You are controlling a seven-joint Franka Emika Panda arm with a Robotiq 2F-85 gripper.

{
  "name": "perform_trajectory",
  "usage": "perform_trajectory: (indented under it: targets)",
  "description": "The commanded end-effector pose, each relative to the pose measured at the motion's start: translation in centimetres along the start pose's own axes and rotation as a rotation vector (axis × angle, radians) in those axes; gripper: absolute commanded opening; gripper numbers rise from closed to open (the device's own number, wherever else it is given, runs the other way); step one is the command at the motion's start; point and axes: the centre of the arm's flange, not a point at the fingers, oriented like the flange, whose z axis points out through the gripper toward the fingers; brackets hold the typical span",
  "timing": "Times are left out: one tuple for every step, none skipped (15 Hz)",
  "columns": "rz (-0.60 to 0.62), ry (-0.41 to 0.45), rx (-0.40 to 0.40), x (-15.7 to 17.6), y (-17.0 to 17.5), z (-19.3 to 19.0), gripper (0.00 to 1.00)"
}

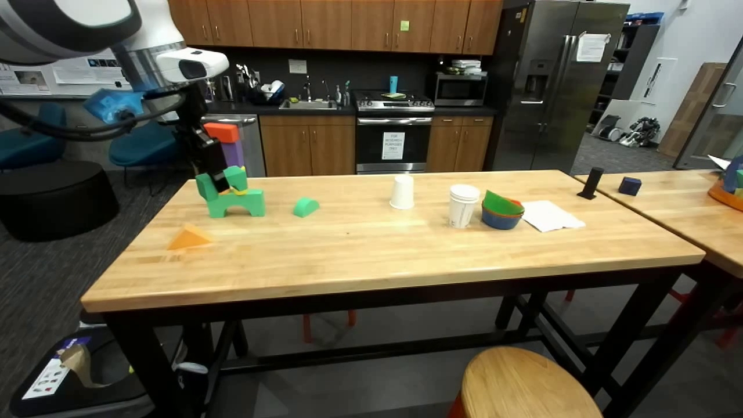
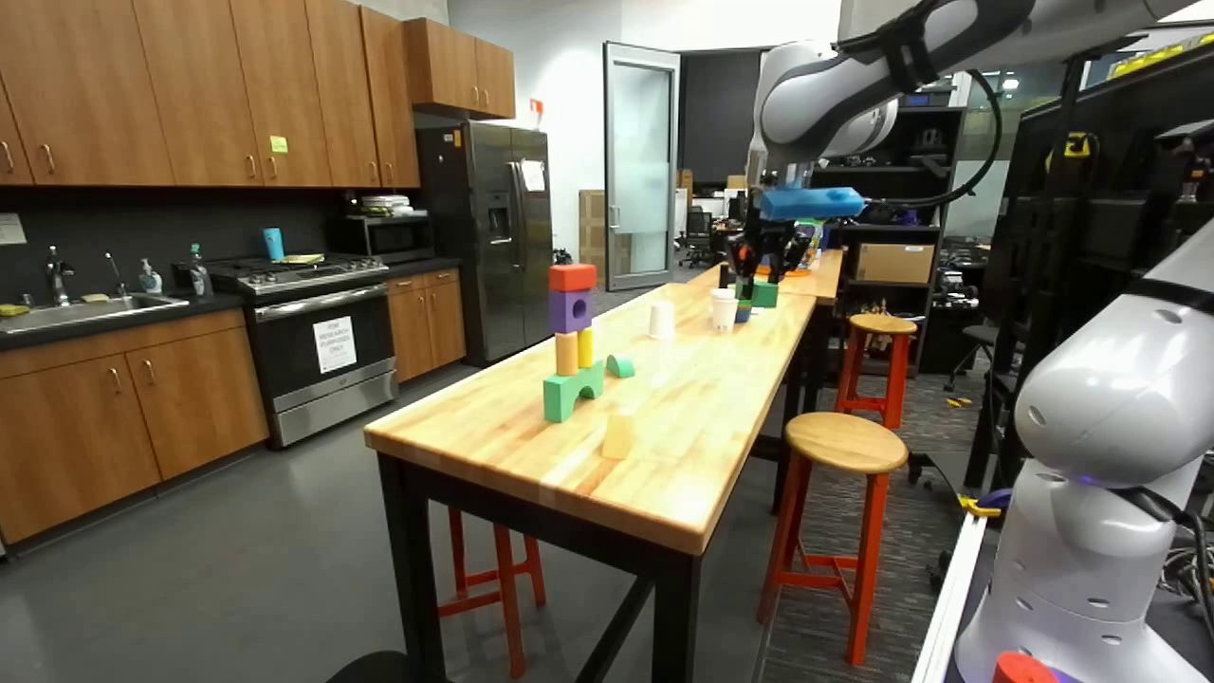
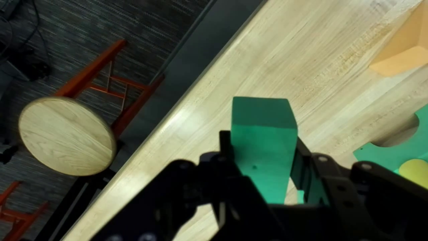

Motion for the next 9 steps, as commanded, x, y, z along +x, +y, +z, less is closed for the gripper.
perform_trajectory:
  targets:
    - [0.087,0.053,0.013,-0.5,-0.1,-0.3,0.16]
    - [0.115,0.064,0.021,-0.3,-0.4,-0.4,0.16]
    - [0.146,0.067,0.028,0.0,-0.9,-0.5,0.16]
    - [0.174,0.067,0.037,0.2,-1.2,-0.6,0.16]
    - [0.210,0.083,0.035,0.4,-1.6,-0.5,0.16]
    - [0.243,0.096,0.033,0.6,-1.9,-0.6,0.16]
    - [0.284,0.113,0.036,0.8,-2.2,-0.7,0.16]
    - [0.336,0.141,0.030,1.0,-2.5,-0.7,0.16]
    - [0.378,0.158,0.029,1.2,-2.8,-0.7,0.16]
